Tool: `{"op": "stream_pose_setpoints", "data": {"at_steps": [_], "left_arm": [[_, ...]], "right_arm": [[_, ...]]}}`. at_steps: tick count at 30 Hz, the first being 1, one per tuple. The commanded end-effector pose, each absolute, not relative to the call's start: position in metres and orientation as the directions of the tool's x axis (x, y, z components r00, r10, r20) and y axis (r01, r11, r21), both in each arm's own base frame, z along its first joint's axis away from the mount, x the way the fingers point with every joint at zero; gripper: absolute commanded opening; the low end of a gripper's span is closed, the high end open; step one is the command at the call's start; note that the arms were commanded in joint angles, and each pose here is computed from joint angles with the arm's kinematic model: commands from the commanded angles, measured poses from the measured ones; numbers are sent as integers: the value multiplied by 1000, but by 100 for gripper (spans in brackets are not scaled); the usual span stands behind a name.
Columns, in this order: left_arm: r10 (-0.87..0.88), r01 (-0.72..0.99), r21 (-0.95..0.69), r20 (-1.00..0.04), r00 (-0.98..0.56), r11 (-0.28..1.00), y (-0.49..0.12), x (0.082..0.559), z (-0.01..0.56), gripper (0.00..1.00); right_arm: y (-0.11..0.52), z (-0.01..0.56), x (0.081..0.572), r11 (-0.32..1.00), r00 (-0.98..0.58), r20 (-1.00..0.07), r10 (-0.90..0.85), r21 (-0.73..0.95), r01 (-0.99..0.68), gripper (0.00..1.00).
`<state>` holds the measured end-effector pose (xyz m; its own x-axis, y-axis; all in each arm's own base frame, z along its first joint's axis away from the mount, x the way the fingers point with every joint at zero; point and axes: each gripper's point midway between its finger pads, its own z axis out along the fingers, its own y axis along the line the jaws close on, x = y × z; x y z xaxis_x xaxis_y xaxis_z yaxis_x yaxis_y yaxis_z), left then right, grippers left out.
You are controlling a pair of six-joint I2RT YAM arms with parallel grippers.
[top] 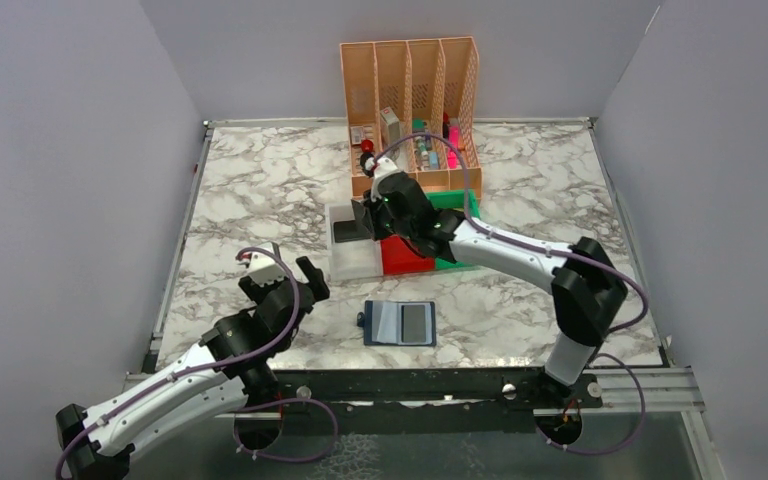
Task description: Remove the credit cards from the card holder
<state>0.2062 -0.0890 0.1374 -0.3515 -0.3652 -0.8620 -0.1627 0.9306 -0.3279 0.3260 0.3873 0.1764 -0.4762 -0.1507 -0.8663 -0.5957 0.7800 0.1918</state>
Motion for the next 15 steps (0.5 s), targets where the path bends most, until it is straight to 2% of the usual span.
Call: {"op": "stream_pose_setpoints", "data": {"at_steps": [1,6,15], "left_arm": [[-348,-141,-319,-865,-360,937,-95,209,135,99],[-340,-112,-323,-852,-397,940,-105,208,126,99],[-388,-101,-378,-844,-370,920,-102,204,133,99]], "right_arm": [[388,159,348,822,-431,-855,-288,9,-569,1],[408,137,356,802,-385,-842,-379,-90,-591,1],[412,110,389,784,-277,-785,-554,-382,-489,1]]}}
